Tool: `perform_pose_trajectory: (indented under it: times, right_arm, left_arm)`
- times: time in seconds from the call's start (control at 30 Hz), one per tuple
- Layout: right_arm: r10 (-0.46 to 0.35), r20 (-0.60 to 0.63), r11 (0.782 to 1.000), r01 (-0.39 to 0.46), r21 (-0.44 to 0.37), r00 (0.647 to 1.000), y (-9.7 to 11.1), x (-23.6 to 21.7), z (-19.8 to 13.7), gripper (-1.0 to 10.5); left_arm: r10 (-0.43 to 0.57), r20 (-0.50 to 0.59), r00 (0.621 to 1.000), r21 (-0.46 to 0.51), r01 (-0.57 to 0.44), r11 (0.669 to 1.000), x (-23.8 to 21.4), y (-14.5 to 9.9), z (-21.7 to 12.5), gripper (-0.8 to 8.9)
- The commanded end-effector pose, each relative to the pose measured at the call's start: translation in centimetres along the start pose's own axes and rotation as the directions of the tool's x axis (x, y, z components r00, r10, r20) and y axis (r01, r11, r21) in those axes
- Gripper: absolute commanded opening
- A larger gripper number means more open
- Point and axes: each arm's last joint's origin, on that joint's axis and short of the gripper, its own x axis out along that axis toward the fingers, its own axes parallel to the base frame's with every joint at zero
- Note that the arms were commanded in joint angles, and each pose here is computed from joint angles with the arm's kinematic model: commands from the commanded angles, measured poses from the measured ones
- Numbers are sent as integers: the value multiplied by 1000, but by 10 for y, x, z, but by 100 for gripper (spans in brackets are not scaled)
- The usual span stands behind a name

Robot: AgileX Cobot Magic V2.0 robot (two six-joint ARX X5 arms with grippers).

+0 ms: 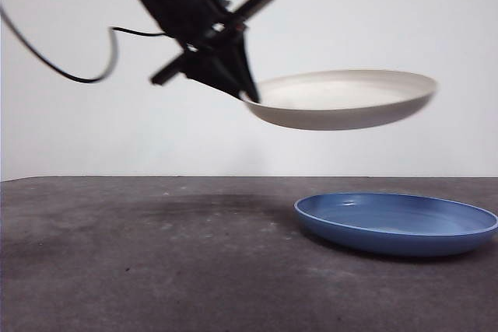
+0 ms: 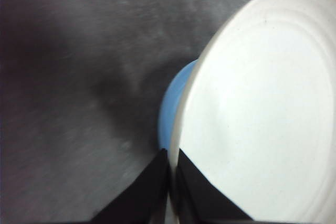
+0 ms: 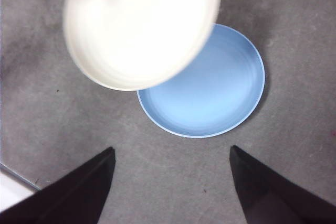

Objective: Pick up the white plate, put it on the blue plate, put it on desk

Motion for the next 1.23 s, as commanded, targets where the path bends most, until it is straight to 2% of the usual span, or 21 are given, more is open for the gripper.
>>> perform_pose_trajectory:
  times: [0.03, 0.17, 0.5, 0.8, 1.03, 1.13, 1.23]
  right_arm:
    - [-27, 24, 1000, 27, 16, 999, 3, -8, 1, 352]
    - [-75, 25, 997, 75, 19, 997, 4, -15, -4, 352]
    - [-78, 13, 997, 77, 22, 997, 5, -18, -8, 352]
    - [-78, 13, 997, 77, 22, 997, 5, -18, -8, 352]
    - [-77, 13, 997, 77, 22, 997, 5, -18, -8, 352]
    - [-78, 13, 997, 77, 22, 997, 5, -18, -8, 352]
    - [-77, 13, 997, 77, 22, 997, 5, -18, -8, 352]
  left_arm:
    - [-9, -42, 999, -2, 9, 1000, 23, -8, 7, 10]
    - [-9, -101, 995, 4, 9, 1000, 53, -13, 10, 10]
    - [2, -204, 979, 8, -1, 1000, 106, -15, -2, 10]
    - [44, -225, 973, 16, -42, 999, 121, -10, -9, 10]
    - [43, -228, 973, 40, -35, 999, 122, -11, -10, 13]
    - [39, -230, 973, 43, -30, 999, 122, -13, -11, 99]
    - [29, -235, 972, 44, -19, 999, 123, -16, -12, 309]
